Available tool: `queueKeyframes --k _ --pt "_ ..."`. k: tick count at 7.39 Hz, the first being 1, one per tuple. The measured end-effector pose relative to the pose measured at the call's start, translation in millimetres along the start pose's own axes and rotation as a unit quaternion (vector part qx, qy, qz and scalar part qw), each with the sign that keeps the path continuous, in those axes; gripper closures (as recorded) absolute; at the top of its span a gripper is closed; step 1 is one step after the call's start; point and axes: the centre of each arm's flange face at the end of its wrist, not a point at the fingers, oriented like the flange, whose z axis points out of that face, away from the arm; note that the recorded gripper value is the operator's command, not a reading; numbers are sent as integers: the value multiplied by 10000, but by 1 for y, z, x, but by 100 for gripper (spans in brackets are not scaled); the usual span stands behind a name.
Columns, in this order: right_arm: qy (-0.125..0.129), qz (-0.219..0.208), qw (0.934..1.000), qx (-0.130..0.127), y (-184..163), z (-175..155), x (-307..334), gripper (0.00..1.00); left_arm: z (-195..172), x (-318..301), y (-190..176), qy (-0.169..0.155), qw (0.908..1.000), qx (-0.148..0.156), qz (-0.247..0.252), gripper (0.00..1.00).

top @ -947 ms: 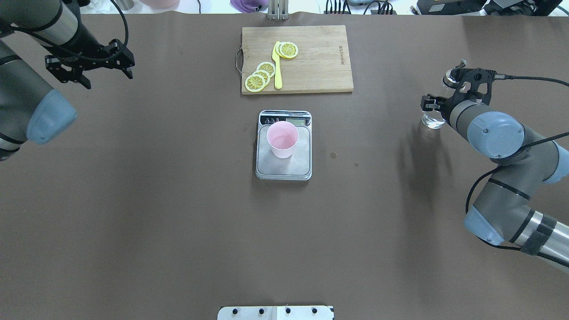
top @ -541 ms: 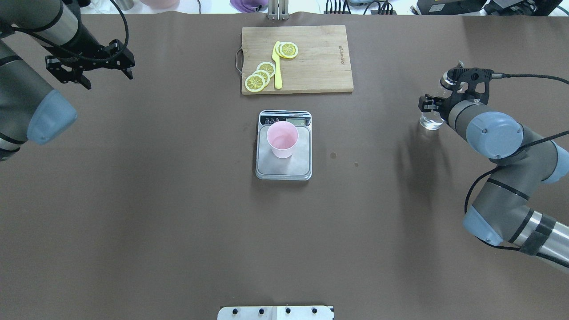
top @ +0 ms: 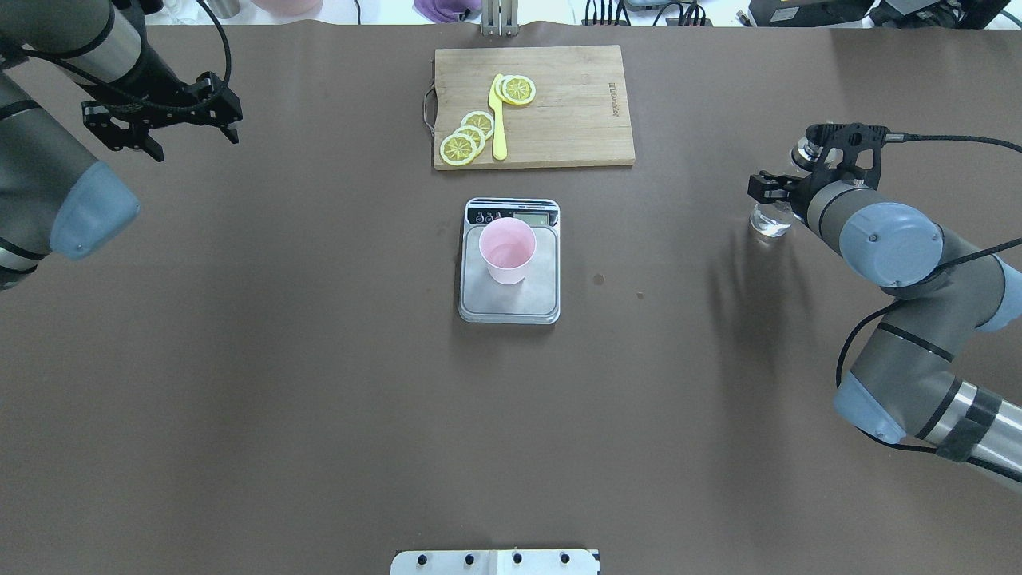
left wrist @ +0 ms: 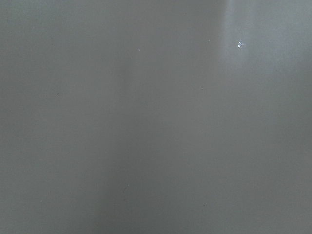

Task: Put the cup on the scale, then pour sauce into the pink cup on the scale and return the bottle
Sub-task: 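Lower the glass sauce bottle onto the table with the right gripper, then open the right gripper and withdraw it from the sauce bottle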

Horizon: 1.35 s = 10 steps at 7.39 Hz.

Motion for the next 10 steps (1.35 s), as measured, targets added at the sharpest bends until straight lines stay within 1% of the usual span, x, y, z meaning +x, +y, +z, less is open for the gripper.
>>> queueKeyframes --k 3,5,6,8,9,10 --pt "-71 25 10000 -5 0 -12 3 0 0 0 0 -1 10000 -2 6 1" --pt "-150 20 9998 -117 7 -32 19 0 -1 0 1 7 10000 2 7 1" --pt "-219 26 9995 -217 10 -45 28 0 -1 0 1 9 10000 4 8 1" --pt "-431 47 9976 -538 16 -72 41 0 -1 0 1 7 10000 8 13 1" --pt "-606 66 9952 -768 16 -91 42 0 -1 0 1 5 10000 9 14 1" --pt "-740 116 9914 -1076 9 -114 47 0 -1 0 1 9 10000 12 17 1"
